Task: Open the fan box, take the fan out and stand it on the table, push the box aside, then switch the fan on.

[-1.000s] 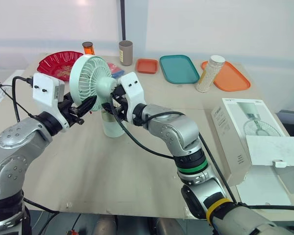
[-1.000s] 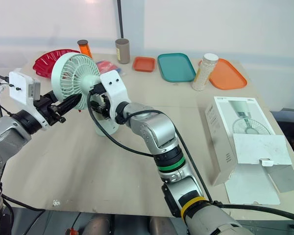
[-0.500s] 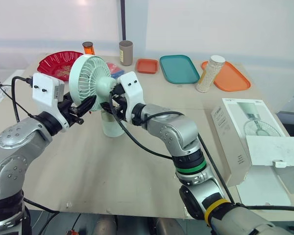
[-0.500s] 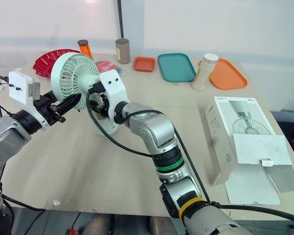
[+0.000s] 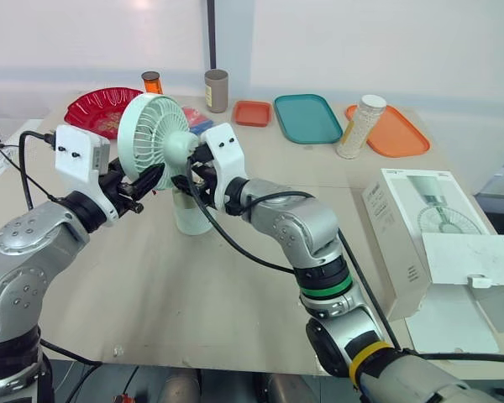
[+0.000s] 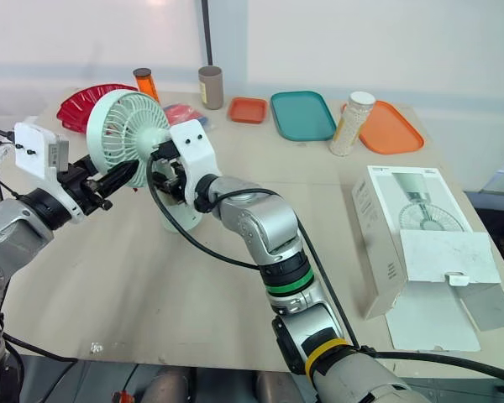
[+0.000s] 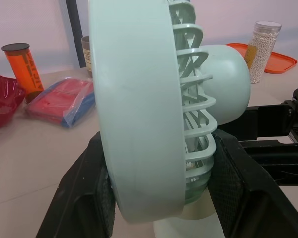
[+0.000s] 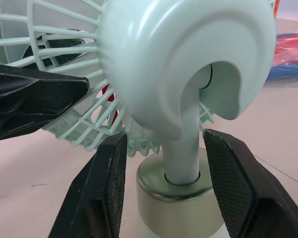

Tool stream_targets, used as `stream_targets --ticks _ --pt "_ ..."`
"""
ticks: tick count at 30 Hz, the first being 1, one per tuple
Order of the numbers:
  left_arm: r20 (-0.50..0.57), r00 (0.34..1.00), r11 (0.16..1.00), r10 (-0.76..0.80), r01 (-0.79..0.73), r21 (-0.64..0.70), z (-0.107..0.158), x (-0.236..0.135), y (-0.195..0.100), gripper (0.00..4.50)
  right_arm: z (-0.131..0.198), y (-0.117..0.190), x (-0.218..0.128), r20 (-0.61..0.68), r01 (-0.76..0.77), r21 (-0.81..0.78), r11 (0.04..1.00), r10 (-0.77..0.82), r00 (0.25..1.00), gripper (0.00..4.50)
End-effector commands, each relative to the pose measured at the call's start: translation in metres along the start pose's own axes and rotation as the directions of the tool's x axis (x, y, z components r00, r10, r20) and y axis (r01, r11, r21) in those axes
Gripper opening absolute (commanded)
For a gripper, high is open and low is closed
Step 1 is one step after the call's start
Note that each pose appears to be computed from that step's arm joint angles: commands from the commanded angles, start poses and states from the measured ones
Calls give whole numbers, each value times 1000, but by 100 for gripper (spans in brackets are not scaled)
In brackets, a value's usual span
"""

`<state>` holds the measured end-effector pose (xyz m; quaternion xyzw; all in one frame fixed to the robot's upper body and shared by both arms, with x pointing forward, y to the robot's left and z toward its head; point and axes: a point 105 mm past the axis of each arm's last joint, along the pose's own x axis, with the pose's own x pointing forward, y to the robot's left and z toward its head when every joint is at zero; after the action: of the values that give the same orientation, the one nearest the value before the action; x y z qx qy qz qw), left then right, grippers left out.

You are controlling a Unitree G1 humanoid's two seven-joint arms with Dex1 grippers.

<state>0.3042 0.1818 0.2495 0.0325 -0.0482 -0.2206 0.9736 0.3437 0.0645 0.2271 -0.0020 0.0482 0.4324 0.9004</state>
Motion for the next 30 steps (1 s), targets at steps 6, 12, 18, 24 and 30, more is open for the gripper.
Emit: stream_targets --ticks 6,12,18,24,30 --pt "104 994 998 -21 16 56 25 -5 -8 208 11 6 0 40 -15 -5 1000 15 999 117" --pt "105 994 998 -20 14 53 25 -5 -8 208 12 5 0 38 -11 -6 1000 11 999 29" --pt "106 994 998 -20 14 53 25 -5 -8 208 11 5 0 37 -7 -8 1000 7 999 29" --pt "107 994 998 -22 16 56 25 -5 -8 208 12 5 0 37 -4 -8 1000 4 999 29" --pt "121 992 999 -21 15 49 27 -6 -8 333 13 3 -1 39 0 -9 1000 0 999 29"
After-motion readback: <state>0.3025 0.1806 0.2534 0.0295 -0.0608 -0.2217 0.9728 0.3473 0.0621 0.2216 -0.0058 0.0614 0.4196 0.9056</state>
